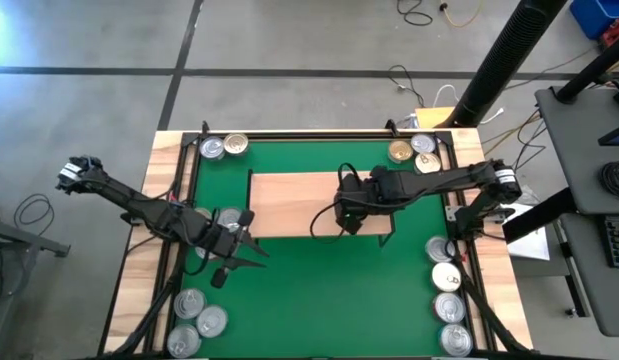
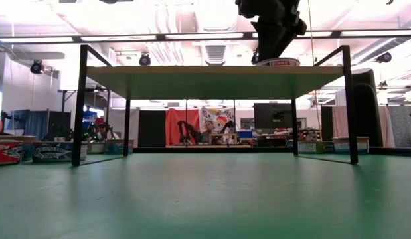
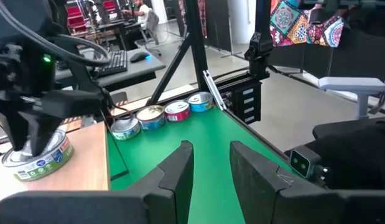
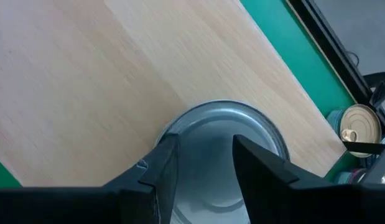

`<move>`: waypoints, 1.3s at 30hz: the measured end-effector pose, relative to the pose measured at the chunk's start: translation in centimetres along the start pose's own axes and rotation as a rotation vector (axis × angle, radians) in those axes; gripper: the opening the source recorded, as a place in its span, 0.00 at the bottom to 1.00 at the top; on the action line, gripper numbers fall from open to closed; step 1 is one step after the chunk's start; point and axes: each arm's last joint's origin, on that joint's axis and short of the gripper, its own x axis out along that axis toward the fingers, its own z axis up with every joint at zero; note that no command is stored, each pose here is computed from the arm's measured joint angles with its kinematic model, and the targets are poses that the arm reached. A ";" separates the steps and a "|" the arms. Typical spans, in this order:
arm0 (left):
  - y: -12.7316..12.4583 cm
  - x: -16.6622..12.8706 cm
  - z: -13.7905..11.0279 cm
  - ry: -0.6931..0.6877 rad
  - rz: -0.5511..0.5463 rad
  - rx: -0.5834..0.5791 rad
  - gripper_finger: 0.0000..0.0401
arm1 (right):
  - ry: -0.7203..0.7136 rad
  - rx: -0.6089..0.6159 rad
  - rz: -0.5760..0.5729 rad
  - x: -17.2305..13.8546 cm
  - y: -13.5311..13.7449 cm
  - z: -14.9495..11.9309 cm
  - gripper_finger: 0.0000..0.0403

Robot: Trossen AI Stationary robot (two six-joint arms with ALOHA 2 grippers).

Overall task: Stack canned seafood by type on shelf
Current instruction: Put the top green tuna can into the shelf

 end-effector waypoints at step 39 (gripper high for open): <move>-0.4 1.0 -0.8 0.039 -0.017 -0.049 0.23 | 0.067 -0.059 -0.041 0.7 -3.7 1.2 0.41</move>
